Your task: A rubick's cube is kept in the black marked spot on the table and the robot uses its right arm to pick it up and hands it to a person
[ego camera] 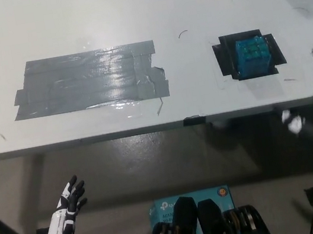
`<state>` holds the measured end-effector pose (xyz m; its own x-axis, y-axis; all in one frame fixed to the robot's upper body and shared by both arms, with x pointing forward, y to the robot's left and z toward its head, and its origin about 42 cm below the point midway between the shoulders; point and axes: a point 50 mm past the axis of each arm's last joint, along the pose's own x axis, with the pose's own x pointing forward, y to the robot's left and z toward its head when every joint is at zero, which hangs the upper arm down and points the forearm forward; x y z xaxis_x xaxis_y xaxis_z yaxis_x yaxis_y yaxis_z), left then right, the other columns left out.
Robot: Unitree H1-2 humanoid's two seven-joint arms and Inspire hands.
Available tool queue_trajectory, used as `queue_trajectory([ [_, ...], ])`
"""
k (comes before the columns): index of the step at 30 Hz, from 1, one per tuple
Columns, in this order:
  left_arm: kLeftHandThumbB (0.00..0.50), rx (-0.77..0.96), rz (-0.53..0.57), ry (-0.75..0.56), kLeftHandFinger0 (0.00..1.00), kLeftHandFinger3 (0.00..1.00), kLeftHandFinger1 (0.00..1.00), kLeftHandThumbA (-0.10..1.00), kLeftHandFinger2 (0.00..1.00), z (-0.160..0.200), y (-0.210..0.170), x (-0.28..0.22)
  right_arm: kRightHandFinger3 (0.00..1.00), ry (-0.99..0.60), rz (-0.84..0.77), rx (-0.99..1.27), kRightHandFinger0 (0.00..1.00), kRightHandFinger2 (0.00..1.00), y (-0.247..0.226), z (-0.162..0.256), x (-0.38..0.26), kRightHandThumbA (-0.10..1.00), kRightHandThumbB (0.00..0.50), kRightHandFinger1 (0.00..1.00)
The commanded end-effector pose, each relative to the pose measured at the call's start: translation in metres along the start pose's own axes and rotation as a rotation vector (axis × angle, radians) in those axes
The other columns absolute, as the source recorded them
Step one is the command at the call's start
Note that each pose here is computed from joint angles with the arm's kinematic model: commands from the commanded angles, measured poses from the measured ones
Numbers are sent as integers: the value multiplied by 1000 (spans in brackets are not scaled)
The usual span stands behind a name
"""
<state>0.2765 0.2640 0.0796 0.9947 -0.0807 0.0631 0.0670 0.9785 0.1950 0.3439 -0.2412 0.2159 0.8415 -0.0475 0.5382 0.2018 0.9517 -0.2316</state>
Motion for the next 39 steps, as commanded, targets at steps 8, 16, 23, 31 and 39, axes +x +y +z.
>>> queue_trajectory([
  [8, 181, 13, -6, -87, 972, 1000, 1000, 969, 1000, 16, 5, 11, 1000, 46, -81, -105, 1000, 1000, 18, 2, 103, 907, 409, 1000],
  [16, 181, 5, -12, -98, 978, 1000, 1000, 966, 1000, 19, 4, 14, 1000, 175, -82, -25, 1000, 1000, 49, -26, 140, 814, 458, 1000],
  [23, 181, 9, -14, -106, 978, 1000, 1000, 969, 1000, 22, 4, 15, 1000, 292, -50, -24, 1000, 1000, 68, -52, 143, 877, 500, 1000],
  [31, 198, 17, -10, -110, 981, 1000, 1000, 977, 1000, 23, 4, 17, 1000, 390, -58, -40, 1000, 1000, 78, -76, 146, 845, 463, 1000],
  [39, 191, 20, -14, -113, 978, 1000, 1000, 980, 1000, 24, 5, 20, 1000, 447, -83, -25, 1000, 1000, 76, -94, 140, 865, 493, 1000],
])
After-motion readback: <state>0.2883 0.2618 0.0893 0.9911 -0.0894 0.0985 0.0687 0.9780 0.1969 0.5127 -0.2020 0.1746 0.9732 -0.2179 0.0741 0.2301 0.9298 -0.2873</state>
